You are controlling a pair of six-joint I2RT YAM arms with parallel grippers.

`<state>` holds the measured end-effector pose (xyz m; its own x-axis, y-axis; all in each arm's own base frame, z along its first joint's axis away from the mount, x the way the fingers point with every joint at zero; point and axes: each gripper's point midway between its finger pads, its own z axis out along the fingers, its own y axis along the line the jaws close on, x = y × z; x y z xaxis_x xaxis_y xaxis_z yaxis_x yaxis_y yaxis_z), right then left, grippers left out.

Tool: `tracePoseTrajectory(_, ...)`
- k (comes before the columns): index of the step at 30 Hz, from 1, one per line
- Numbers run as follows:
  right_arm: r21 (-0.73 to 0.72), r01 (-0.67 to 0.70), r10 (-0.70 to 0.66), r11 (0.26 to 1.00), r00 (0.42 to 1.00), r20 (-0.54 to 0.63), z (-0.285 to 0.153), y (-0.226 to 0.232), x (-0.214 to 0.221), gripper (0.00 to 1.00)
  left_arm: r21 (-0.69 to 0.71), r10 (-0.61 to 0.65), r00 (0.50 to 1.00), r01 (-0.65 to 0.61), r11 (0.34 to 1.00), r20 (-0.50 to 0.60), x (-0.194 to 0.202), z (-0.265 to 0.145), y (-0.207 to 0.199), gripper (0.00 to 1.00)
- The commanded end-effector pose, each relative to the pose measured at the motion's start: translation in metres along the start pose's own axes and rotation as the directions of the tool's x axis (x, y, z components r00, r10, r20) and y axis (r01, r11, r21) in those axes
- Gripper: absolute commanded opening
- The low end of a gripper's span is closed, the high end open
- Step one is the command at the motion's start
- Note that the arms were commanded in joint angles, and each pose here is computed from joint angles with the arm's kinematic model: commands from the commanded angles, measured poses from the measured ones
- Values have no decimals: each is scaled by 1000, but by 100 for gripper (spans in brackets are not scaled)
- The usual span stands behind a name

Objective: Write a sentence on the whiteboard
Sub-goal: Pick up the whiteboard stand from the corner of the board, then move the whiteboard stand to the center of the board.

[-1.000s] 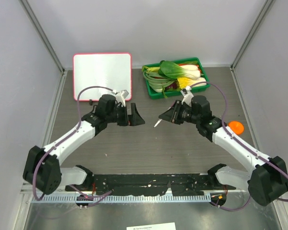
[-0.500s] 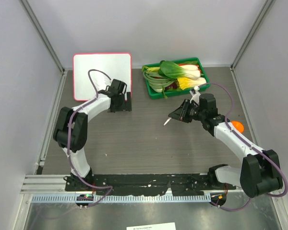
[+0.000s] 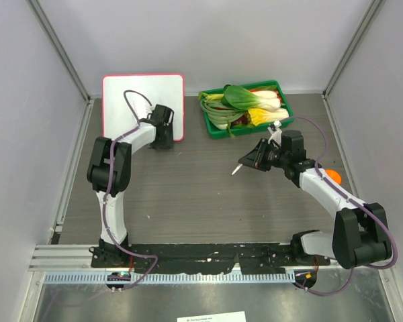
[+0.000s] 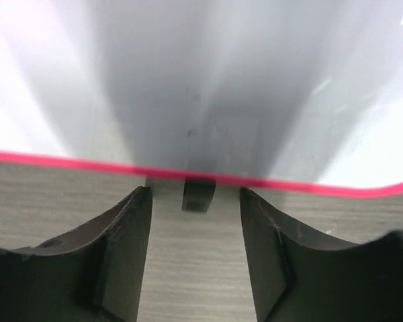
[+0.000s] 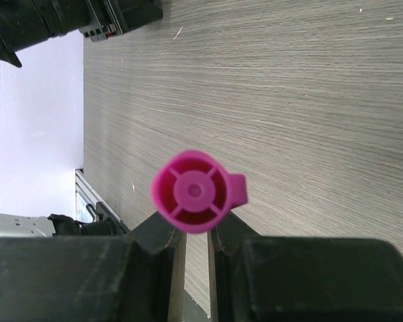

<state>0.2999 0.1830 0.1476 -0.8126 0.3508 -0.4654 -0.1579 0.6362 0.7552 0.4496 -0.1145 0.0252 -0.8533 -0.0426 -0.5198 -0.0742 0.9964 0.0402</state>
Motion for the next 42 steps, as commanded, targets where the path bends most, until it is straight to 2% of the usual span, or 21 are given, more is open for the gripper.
tracePoseTrajectory(1, -59, 56, -54, 997, 998, 40, 3, 12, -16, 1, -12, 5, 1000, -5, 1000, 4, -10, 21, 3, 52)
tracePoseTrajectory(4, -70, 50, -48, 996, 998, 40, 3, 14, -18, 1, -9, 3, 1000, -3, 1000, -4, -10, 30, 0, 39)
tracePoseTrajectory(9, -84, 59, -55, 995, 998, 44, -1, 18, -18, 1, -10, 0, 1000, 0, 1000, -16, -8, 30, -1, 6)
tracePoseTrajectory(11, -85, 64, -60, 994, 997, 51, -4, 20, -19, 1, -10, -5, 1000, 5, 1000, -30, 1, 27, 1, 0)
tracePoseTrajectory(20, -113, 75, -69, 991, 996, 61, -16, 30, -12, 1, 68, -113, 993, 116, 991, -45, 48, -7, -2, 0)
tracePoseTrajectory(26, -114, 84, -76, 990, 994, 76, -31, 36, -6, 1, 81, -120, 990, 126, 989, -77, 99, -32, -19, 0)
tracePoseTrajectory(35, -125, 128, -111, 984, 984, 138, -61, 58, -7, 1, 119, -45, 996, 55, 991, -81, 169, -77, -84, 0)
tracePoseTrajectory(42, -24, 183, -174, 983, 962, 208, -88, 59, -9, 1, 233, -108, 991, 122, 965, -74, 202, -118, -155, 0)
